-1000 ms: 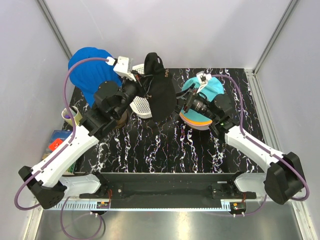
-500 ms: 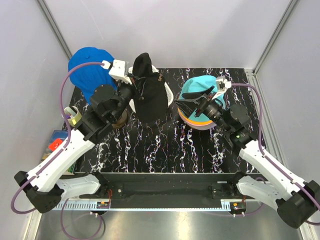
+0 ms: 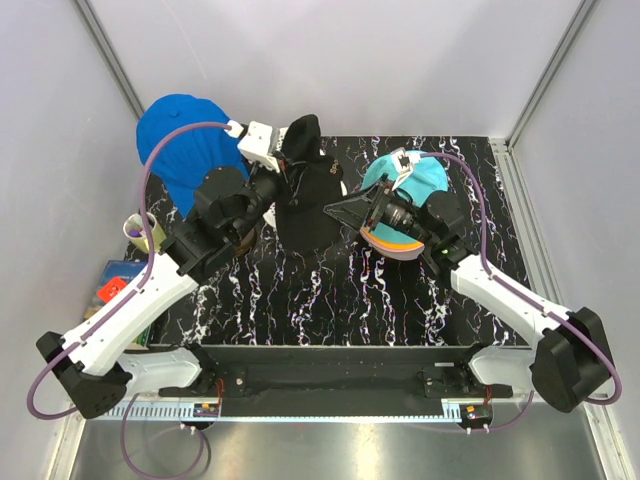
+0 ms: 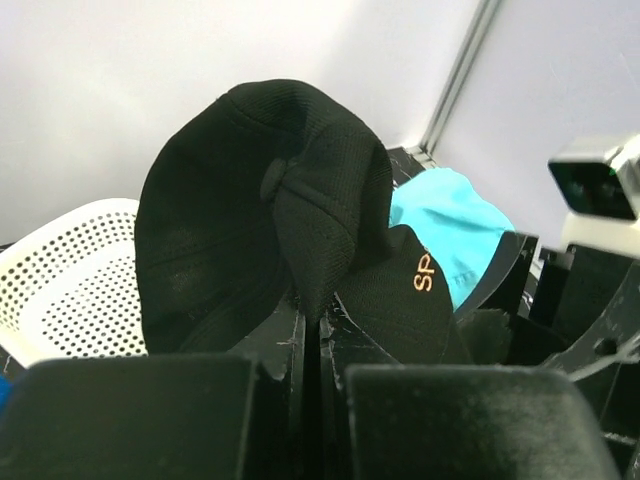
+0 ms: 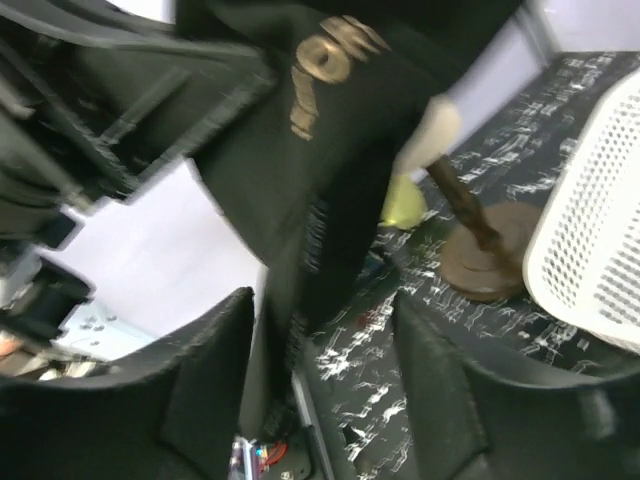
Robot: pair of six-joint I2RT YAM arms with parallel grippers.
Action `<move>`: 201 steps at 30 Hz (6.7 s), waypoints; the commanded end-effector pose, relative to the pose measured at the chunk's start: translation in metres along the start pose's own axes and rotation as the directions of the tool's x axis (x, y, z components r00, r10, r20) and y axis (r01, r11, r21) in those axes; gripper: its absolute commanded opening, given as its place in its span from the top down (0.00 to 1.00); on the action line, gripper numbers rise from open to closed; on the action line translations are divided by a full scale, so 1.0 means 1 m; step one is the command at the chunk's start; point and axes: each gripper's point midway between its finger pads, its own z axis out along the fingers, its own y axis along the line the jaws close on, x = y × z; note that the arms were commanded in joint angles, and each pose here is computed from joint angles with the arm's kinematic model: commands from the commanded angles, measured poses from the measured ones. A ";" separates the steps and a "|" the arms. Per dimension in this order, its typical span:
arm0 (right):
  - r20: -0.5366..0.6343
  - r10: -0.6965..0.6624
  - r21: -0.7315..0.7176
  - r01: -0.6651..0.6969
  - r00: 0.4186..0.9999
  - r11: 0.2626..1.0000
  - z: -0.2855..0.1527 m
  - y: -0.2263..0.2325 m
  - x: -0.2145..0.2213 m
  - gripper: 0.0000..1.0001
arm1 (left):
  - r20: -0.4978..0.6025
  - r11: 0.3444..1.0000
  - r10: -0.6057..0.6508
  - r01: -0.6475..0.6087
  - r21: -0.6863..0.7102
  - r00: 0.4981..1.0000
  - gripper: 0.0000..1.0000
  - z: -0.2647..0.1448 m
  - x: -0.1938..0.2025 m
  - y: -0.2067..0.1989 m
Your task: Stack the hats
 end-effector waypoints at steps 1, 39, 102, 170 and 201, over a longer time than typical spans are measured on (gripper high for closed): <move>0.045 -0.015 -0.173 0.023 0.999 0.985 0.005 0.046 -0.026 0.48 | 0.084 0.996 0.009 -0.016 0.091 0.996 1.00 0.003 -0.029 -0.020; 0.362 0.403 -0.170 -0.365 0.841 0.915 0.002 0.070 -0.127 1.00 | 0.238 0.818 0.526 -0.562 0.121 0.817 0.18 -0.034 0.020 -0.034; 0.588 0.127 0.015 -0.168 0.799 0.986 -0.125 0.049 -0.076 0.02 | -0.617 0.079 0.633 -0.832 -0.549 0.467 1.00 -0.136 -0.135 0.170; 0.621 0.100 0.010 -0.135 0.778 0.991 -0.142 0.059 -0.080 0.02 | -0.626 -0.062 0.731 -0.939 0.338 -0.273 1.00 -0.103 0.071 0.141; 0.654 0.039 0.068 -0.110 0.756 0.992 -0.155 0.057 -0.085 0.02 | -0.654 0.213 0.756 -0.956 0.201 0.031 0.08 -0.103 0.101 0.120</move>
